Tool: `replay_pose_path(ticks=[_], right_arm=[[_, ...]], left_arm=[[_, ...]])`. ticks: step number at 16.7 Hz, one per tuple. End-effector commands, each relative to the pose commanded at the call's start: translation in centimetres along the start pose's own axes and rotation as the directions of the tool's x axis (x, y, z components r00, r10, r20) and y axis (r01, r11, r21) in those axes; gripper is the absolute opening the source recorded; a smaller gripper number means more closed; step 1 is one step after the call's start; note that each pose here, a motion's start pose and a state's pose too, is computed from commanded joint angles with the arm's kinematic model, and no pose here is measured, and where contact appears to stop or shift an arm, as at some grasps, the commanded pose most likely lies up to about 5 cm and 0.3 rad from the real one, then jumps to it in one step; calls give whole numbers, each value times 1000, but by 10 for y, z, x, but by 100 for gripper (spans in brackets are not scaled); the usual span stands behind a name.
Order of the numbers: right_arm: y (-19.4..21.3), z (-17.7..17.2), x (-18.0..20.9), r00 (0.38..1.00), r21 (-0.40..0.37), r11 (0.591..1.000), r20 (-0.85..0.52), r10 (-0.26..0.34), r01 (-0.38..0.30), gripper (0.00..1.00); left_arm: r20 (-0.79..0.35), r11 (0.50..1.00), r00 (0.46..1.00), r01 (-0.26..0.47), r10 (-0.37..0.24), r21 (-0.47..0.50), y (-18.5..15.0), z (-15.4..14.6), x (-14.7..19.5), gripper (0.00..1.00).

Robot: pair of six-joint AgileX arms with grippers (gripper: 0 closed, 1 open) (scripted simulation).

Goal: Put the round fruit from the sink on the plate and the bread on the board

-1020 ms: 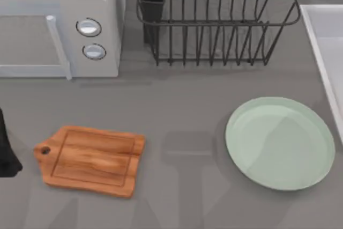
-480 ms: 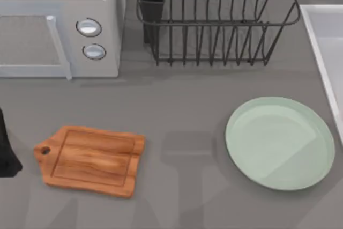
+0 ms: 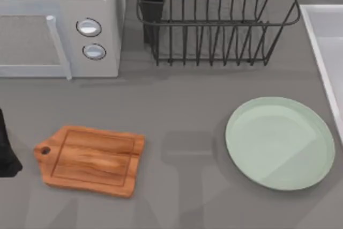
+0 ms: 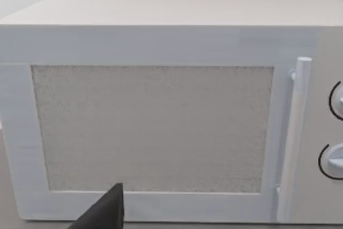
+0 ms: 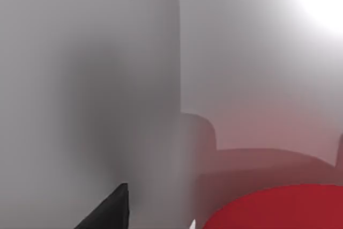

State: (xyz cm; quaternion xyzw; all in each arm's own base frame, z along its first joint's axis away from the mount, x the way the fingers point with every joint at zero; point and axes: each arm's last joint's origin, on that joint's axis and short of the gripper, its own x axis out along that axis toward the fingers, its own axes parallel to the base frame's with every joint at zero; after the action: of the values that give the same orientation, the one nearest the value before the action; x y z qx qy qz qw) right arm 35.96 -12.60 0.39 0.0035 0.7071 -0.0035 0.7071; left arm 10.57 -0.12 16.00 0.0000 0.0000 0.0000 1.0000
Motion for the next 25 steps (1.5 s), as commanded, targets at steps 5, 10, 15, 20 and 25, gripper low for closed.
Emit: replay_pose_path(ticks=[5, 10, 15, 20, 25], right_arm=[[0, 0, 0, 1000, 0, 1000, 0, 0, 0, 40], [0, 0, 0, 1000, 0, 1000, 0, 0, 0, 2], [0, 0, 0, 1000, 0, 1000, 0, 0, 0, 0], [-1, 7, -32, 998, 9, 1000, 56, -1, 1, 0], [-2, 10, -79, 999, 9, 1000, 46, 2, -2, 0]], left_arm=[[0, 1000, 1000, 0, 0, 0, 0, 0, 0, 100], [0, 1000, 1000, 0, 0, 0, 0, 0, 0, 100], [0, 1000, 1000, 0, 0, 0, 0, 0, 0, 100], [0, 1000, 1000, 0, 0, 0, 0, 0, 0, 100], [0, 1000, 1000, 0, 0, 0, 0, 0, 0, 100]])
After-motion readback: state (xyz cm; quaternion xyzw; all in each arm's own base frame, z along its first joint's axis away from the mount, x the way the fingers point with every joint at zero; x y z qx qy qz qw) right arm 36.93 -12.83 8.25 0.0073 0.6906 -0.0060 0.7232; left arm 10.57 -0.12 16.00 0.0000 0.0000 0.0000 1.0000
